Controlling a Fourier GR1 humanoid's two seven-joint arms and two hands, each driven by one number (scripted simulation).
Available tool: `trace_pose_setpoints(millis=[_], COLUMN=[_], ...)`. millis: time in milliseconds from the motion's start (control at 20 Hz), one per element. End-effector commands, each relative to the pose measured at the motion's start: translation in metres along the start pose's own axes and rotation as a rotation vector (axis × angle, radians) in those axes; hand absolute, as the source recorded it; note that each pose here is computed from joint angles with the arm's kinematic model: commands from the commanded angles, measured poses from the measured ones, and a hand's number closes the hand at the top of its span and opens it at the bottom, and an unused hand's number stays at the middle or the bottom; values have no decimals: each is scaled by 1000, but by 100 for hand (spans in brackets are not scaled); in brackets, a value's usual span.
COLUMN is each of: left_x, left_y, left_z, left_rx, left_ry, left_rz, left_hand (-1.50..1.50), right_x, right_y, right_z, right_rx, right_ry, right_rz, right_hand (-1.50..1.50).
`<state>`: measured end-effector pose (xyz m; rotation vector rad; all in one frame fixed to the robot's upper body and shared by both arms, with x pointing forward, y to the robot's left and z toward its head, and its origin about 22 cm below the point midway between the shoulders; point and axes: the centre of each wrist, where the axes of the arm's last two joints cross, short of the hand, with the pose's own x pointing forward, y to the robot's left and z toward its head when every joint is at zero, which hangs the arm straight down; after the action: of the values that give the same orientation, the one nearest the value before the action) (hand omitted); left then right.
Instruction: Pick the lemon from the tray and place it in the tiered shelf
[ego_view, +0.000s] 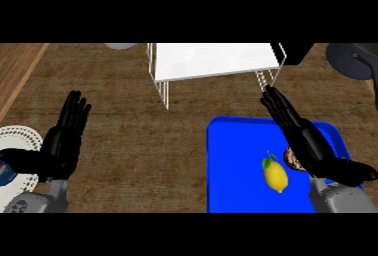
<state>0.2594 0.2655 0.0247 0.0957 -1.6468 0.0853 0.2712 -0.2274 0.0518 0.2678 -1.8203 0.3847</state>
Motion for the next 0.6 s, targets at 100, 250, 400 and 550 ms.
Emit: trace_pose_setpoints(millis=[100, 250, 400, 550], left_x=[24, 29, 22, 26], left_y=[9, 9, 7, 14], left_z=[-7, -10, -2, -1], left_rx=[54, 111, 52, 67], left_ry=[-33, -36, 19, 24], left_rz=[-80, -157, -104, -128], left_hand=[0, 0, 0, 0], right_x=[17, 23, -16, -3], right_y=[5, -7, -28, -80], right_z=[-21, -30, -12, 4], right_rx=[156, 259, -96, 7], right_ry=[18, 38, 185, 51], right_rz=[-7, -26, -173, -196], right_hand=[150, 150, -150, -150])
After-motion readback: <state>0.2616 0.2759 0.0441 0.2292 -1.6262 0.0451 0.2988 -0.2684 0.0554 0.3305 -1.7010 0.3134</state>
